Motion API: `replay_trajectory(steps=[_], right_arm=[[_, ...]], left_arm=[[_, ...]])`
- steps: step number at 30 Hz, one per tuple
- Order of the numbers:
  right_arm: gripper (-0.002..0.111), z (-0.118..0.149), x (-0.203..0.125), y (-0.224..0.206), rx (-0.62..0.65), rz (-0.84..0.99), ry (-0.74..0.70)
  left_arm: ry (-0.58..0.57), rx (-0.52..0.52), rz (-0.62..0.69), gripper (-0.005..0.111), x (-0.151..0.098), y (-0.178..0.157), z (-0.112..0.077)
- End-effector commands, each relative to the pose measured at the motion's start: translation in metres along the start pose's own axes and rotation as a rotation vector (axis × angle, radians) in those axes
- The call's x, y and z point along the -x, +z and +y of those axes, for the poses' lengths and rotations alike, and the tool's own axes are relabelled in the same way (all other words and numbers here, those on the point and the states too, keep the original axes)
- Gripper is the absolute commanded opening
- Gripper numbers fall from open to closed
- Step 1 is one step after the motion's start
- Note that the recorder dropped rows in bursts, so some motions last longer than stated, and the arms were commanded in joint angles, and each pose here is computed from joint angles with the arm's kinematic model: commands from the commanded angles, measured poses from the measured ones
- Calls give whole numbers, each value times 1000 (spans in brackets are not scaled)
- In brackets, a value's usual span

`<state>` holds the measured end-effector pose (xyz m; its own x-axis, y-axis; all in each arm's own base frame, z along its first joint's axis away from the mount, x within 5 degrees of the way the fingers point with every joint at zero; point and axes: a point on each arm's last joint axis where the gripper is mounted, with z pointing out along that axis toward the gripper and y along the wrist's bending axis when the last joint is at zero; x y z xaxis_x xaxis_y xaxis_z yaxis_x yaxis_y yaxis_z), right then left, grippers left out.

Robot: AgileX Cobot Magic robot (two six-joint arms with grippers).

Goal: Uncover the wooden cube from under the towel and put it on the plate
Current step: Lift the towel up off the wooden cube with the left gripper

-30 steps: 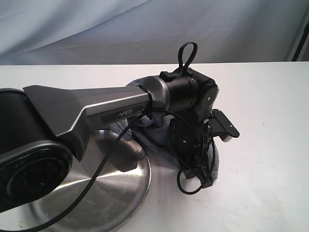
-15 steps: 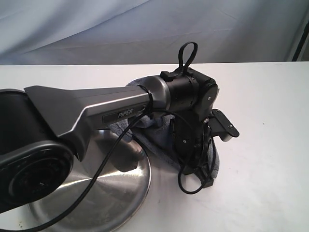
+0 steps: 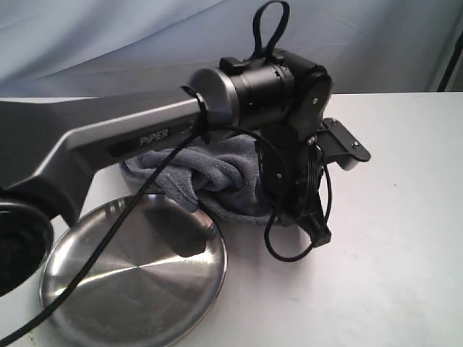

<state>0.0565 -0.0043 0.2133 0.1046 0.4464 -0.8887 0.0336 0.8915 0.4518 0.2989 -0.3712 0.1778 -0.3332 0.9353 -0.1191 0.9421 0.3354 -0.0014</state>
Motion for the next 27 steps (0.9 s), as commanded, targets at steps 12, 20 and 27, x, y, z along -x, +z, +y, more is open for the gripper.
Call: replay_trajectory(steps=[12, 20, 27], right_arm=[[3, 0, -2, 0, 1, 8, 9], [3, 0, -2, 0, 1, 8, 9], [3, 0, -2, 0, 1, 8, 9]], left_arm=[[-151, 546, -201, 0, -12, -113, 33], [-396, 662, -237, 0, -24, -120, 62], [-568, 681, -266, 0, -45, -123, 102]])
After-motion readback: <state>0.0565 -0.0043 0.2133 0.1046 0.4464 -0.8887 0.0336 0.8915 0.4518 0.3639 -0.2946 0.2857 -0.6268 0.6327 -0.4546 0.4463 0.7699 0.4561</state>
